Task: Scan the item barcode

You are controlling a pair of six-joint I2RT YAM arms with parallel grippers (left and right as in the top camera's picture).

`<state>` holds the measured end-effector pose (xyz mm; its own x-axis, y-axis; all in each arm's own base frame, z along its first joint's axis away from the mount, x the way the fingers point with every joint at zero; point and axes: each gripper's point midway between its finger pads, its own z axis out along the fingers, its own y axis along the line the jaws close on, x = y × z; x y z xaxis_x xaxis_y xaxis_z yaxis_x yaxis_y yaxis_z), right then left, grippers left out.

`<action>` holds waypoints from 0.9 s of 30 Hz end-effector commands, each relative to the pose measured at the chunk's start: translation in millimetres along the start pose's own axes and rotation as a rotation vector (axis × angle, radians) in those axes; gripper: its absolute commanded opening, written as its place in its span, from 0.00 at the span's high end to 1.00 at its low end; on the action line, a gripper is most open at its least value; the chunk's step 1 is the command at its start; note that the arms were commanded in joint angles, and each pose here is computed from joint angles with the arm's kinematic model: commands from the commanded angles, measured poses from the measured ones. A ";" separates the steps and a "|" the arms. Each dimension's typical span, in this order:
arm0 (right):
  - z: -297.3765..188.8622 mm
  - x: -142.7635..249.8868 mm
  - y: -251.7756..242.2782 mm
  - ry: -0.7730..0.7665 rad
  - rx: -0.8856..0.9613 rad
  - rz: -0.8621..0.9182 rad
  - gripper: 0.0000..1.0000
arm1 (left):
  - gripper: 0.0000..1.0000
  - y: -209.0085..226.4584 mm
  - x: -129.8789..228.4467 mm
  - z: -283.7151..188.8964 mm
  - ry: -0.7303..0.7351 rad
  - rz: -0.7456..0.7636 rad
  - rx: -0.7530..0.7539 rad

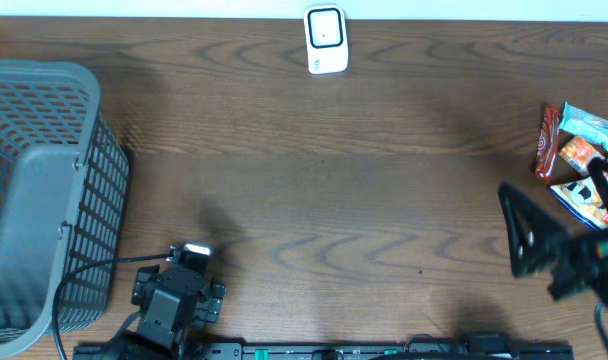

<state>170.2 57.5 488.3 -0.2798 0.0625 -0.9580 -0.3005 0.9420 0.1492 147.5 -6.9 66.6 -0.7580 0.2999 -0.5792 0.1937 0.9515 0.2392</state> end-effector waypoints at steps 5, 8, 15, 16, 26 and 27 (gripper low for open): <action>-4.6 54.0 -10.9 -0.166 0.041 -0.138 0.01 | 0.01 2.5 0.4 -2.0 0.000 -0.008 -0.012; 4.3 82.8 -16.9 -0.211 0.046 -0.150 0.01 | 0.00 2.5 0.5 -2.0 0.000 -0.008 -0.012; 27.5 113.2 -30.2 -0.389 0.060 -0.199 0.01 | 0.00 2.5 0.4 -2.0 0.000 -0.008 -0.012; 31.5 115.0 -33.3 -0.421 0.068 -0.206 0.01 | 0.00 2.5 0.5 -2.0 0.000 -0.008 -0.012; 76.7 165.3 -61.6 -0.560 0.116 -0.228 0.01 | 0.00 2.5 0.5 -2.0 0.000 -0.008 -0.012; 81.8 171.3 -65.2 -0.565 0.123 -0.230 0.01 | 0.00 2.5 0.4 -2.0 0.000 -0.008 -0.012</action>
<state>208.9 39.8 312.8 0.3148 -0.0047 -0.9492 -0.2122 0.9743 -0.0752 147.4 -6.8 66.7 -0.7582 0.3000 -0.5789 0.1937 0.9514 0.2393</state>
